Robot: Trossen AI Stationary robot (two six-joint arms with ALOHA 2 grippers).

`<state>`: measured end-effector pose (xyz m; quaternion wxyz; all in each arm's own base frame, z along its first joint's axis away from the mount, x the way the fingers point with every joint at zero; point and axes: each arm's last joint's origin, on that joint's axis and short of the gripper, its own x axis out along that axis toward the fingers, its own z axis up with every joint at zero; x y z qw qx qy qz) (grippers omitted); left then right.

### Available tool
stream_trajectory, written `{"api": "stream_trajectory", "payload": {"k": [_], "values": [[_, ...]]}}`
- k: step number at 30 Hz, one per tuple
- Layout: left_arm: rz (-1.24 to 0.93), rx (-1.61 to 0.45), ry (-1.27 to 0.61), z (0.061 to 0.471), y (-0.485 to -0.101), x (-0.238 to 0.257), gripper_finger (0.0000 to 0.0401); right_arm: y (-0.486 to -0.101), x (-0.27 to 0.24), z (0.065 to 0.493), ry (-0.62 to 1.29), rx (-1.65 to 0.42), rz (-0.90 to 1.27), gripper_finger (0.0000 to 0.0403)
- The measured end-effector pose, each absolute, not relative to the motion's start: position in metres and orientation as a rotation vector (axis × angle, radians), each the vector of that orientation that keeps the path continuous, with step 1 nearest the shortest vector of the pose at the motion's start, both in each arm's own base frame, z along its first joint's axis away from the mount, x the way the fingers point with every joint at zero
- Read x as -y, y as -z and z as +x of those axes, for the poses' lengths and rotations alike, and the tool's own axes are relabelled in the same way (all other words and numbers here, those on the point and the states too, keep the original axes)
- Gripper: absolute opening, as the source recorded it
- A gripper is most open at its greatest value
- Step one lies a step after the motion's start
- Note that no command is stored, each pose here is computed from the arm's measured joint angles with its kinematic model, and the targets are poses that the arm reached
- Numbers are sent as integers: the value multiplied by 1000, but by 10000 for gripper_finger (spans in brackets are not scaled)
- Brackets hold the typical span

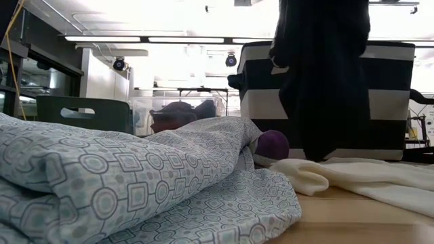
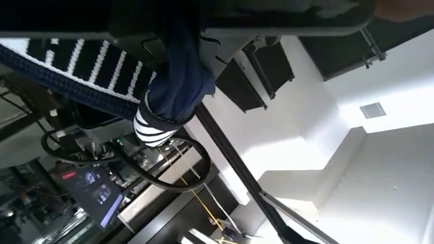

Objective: Pick & Place Cloths
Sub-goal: Put the blue boxer shorts into the transparent bin

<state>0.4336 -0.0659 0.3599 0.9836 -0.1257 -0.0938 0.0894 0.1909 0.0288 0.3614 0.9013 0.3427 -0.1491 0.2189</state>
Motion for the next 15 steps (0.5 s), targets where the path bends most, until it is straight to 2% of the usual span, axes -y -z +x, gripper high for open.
{"api": "stream_trajectory", "payload": {"k": [4,7,10,14,15], "values": [[-253,189,-180,434,-360,66,254,-361,-29,191,-453,309,709,5],[-253,189,-180,434,-360,66,212,-361,-29,191,-453,308,709,5],[-253,189,-179,433,-360,67,144,-361,-29,191,-452,308,709,5],[-252,185,-177,434,-360,67,29,-362,-29,190,-453,310,709,5],[-257,184,-175,433,-360,67,16,-362,-29,190,-453,312,708,5]]}}
